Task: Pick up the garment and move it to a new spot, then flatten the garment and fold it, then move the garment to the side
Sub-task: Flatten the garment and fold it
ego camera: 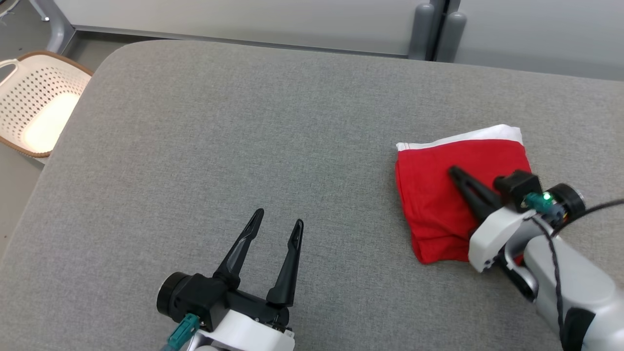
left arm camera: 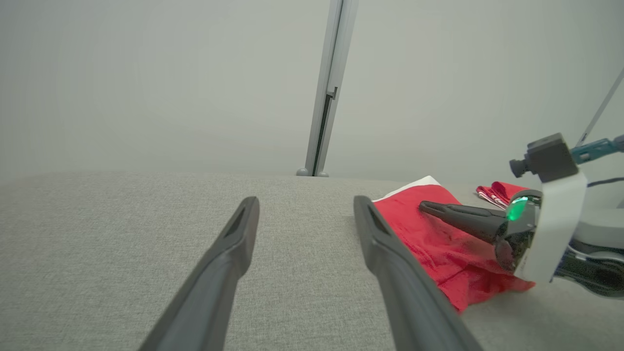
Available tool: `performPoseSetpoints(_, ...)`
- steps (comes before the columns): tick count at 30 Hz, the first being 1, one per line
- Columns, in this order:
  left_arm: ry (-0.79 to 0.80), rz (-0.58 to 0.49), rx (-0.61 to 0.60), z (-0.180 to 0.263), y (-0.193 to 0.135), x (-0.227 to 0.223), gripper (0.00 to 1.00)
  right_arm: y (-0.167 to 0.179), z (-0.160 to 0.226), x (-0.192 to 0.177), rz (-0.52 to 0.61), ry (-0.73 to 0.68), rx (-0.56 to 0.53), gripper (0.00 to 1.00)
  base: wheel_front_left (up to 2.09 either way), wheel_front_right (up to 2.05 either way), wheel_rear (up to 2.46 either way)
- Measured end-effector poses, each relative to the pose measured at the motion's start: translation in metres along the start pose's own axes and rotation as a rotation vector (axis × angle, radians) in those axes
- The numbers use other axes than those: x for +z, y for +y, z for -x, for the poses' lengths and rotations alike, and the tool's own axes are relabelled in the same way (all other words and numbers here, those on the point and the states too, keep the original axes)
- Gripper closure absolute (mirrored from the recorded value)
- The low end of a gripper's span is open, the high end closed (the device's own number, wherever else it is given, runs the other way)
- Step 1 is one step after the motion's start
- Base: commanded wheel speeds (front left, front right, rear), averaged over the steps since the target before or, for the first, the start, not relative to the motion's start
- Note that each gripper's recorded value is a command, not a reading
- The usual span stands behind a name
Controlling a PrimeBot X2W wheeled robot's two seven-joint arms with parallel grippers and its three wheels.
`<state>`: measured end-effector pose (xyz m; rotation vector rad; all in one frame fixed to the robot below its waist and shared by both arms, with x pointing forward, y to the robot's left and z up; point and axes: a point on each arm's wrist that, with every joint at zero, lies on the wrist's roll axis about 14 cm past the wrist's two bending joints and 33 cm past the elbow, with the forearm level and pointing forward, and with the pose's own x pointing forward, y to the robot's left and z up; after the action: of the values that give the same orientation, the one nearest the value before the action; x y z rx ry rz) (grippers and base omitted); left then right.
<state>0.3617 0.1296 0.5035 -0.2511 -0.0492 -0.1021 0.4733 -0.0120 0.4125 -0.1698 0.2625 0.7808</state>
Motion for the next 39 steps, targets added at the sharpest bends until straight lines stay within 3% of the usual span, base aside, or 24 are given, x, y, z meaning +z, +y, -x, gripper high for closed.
performPoseSetpoints(13,0.031,-0.002,0.020,-0.004,0.007,-0.010,0.00,-0.090,-0.007,-0.028,-0.071,0.123,-0.266,1.00,0.00,0.00,0.00)
performPoseSetpoints(24,0.058,0.000,0.005,-0.015,0.006,-0.020,0.00,-0.114,0.004,-0.056,-0.164,0.182,-0.372,1.00,0.00,0.00,0.00)
performPoseSetpoints(25,0.057,0.000,0.002,-0.016,0.005,-0.020,0.00,-0.118,0.004,-0.050,-0.166,0.160,-0.383,0.91,0.00,0.00,0.00)
performPoseSetpoints(26,0.053,0.001,0.000,-0.017,0.005,-0.019,0.00,-0.123,0.005,-0.040,-0.159,0.128,-0.392,0.66,0.00,0.00,0.00)
performPoseSetpoints(27,0.047,0.001,0.000,-0.017,0.005,-0.017,0.00,-0.128,0.005,-0.028,-0.146,0.091,-0.399,0.53,0.00,0.00,0.00)
performPoseSetpoints(28,0.039,0.002,0.001,-0.018,0.005,-0.015,0.00,-0.132,0.006,-0.017,-0.137,0.054,-0.405,0.04,0.00,0.00,0.00)
performPoseSetpoints(32,0.002,-0.002,0.031,-0.021,0.012,-0.004,0.00,-0.125,0.023,0.016,-0.102,-0.084,-0.419,0.00,0.00,0.00,0.00)
performPoseSetpoints(39,-0.054,-0.007,0.094,-0.015,0.028,0.015,0.00,-0.063,0.071,0.052,-0.108,-0.287,-0.393,0.00,0.00,0.00,0.00)
